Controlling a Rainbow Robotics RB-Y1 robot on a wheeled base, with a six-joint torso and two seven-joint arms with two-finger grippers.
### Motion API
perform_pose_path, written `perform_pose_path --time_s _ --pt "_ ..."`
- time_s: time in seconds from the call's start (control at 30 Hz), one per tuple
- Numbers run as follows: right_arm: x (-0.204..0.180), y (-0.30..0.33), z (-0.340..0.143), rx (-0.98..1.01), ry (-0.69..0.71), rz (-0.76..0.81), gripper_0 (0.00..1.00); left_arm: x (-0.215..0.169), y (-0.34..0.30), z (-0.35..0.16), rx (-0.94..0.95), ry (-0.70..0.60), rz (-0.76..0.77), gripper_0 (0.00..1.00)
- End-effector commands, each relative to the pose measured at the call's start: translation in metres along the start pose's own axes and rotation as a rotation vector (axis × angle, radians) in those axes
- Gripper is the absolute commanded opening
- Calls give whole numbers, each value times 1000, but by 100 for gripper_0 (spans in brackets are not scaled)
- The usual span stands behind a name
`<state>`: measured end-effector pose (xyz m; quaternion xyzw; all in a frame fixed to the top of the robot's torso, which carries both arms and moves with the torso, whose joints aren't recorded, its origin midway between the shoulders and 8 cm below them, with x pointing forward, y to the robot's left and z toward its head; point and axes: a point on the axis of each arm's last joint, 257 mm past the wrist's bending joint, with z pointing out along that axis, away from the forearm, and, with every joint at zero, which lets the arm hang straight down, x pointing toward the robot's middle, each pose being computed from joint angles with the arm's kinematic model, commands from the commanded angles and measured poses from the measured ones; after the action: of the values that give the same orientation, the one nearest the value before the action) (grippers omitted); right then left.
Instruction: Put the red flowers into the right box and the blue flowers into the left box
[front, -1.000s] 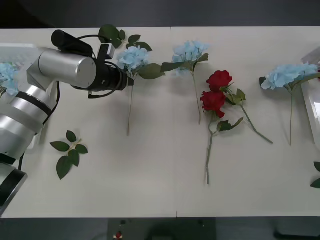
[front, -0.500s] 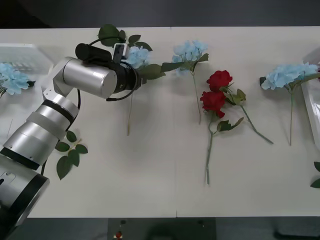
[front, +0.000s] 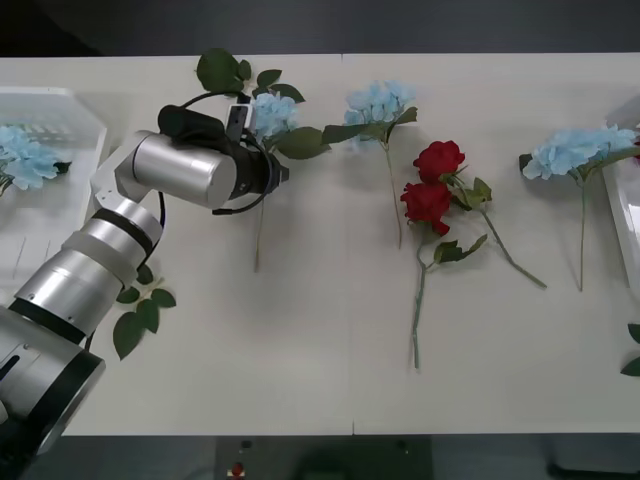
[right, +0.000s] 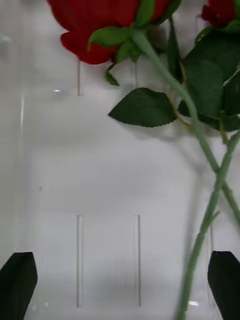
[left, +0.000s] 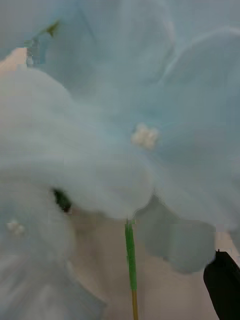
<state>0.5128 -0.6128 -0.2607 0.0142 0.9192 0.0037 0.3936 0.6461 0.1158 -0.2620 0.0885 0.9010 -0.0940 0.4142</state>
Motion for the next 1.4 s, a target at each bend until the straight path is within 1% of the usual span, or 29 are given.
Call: perform_pose_path --time_s 0.03,0.23,0.33,0.43,0.6,0.87,0.9,0.93,1.0,1.1,1.13,1.27,1.37,1.4 --pt "-39 8 -22 -55 -28 -70 100 -21 -8 -3 3 -39 70 100" --pt "-73 60 -28 -168 -2 -130 100 -19 -5 -1 -4 -37 70 100" --pt "-88 83 -30 -189 13 -169 100 -21 -1 1 -7 -52 70 100" --pt "-96 104 -27 -199 25 -188 100 -22 0 1 -9 -59 73 100" --pt "-98 128 -15 -191 35 -179 100 -24 1 2 -13 -69 78 100" --pt "-85 142 10 -125 72 -213 100 -28 6 4 -21 -94 91 100" --pt "-83 143 14 -117 74 -219 100 -29 5 4 -20 -99 91 97" --pt "-81 143 17 -109 76 -226 100 -30 5 4 -20 -103 94 92" --pt "-79 146 23 -99 75 -241 100 -30 5 4 -21 -103 101 84" --pt "-78 153 33 -91 65 -249 100 -28 4 5 -23 -103 110 77" --pt "-75 156 37 -91 63 -243 100 -27 5 5 -25 -101 115 73" --pt "-73 167 47 -103 49 -222 100 -23 6 10 -32 -111 140 66" --pt "-73 172 51 -98 48 -241 100 -22 6 13 -32 -127 152 62" --pt "-71 174 53 -96 50 -248 100 -21 5 14 -32 -129 155 58"
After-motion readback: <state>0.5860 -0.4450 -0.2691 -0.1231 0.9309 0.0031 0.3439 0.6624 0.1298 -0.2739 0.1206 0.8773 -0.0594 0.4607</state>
